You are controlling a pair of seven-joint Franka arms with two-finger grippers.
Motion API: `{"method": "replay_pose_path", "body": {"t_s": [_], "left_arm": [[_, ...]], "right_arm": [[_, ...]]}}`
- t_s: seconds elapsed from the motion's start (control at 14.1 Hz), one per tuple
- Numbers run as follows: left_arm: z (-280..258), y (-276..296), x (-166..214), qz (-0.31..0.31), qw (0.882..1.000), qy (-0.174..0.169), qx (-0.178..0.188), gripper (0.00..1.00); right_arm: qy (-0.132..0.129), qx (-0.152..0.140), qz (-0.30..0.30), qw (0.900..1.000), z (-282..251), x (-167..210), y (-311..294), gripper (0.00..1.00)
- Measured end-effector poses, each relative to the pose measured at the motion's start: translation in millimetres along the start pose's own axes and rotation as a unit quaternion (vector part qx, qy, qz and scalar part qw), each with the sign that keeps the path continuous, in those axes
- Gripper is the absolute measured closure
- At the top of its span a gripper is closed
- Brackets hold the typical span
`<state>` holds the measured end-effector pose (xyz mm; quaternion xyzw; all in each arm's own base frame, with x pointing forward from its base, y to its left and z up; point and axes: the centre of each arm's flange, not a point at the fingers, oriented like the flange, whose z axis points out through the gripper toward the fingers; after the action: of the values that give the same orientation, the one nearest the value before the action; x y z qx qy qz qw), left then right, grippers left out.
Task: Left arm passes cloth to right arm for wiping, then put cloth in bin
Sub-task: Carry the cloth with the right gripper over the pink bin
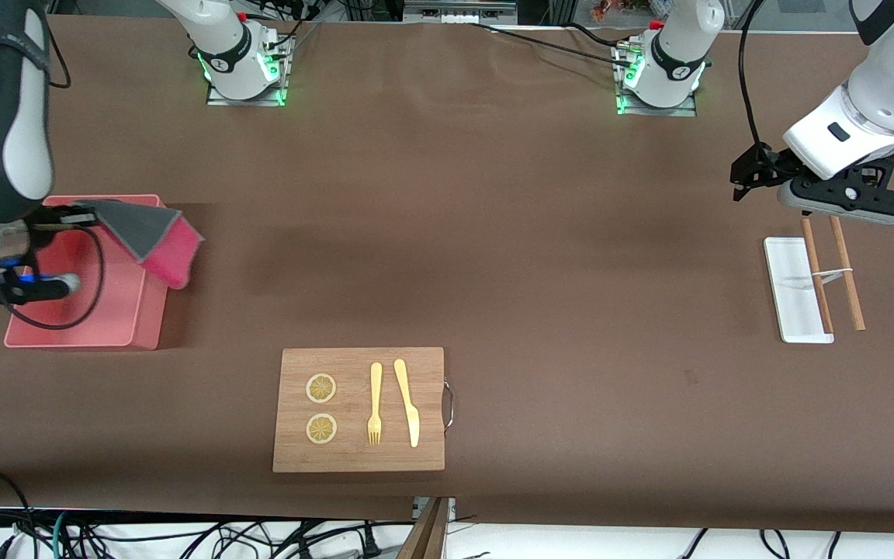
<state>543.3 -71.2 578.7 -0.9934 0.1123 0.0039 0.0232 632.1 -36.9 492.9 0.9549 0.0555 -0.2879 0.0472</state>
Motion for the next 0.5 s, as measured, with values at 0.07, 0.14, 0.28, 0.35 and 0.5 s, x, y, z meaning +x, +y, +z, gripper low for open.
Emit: {"method": "replay_pose_path", "body": {"t_s": [0.07,0.14,0.28,0.35,0.5], "left_arm": [[0.0,-0.1,0.0,0.0,1.0,0.0,0.0,0.0],[0.0,-0.1,0.0,0.0,1.0,0.0,0.0,0.0],[0.0,0.0,0.0,0.0,1.0,0.0,0.0,0.0],[0.0,-0.1,0.0,0.0,1.0,0.0,0.0,0.0],[0.0,-0.1,-0.1,0.0,1.0,0.0,0.0,0.0]], "right_arm": [[-0.002,0.001,-0.006,1.0,2.3,-5.2,23.4,0.98],[-0.005,0.004,-0.013,1.0,5.9,-10.6,47.3,0.98],[-0.012,0.014,-0.014,1.0,16.1,-20.1,87.1,0.98],[-0.014,0.016,-0.011,1.0,22.4,-21.2,99.9,0.98],[-0.011,0.015,-0.013,1.0,38.3,-14.5,117.2,0.98]]}}
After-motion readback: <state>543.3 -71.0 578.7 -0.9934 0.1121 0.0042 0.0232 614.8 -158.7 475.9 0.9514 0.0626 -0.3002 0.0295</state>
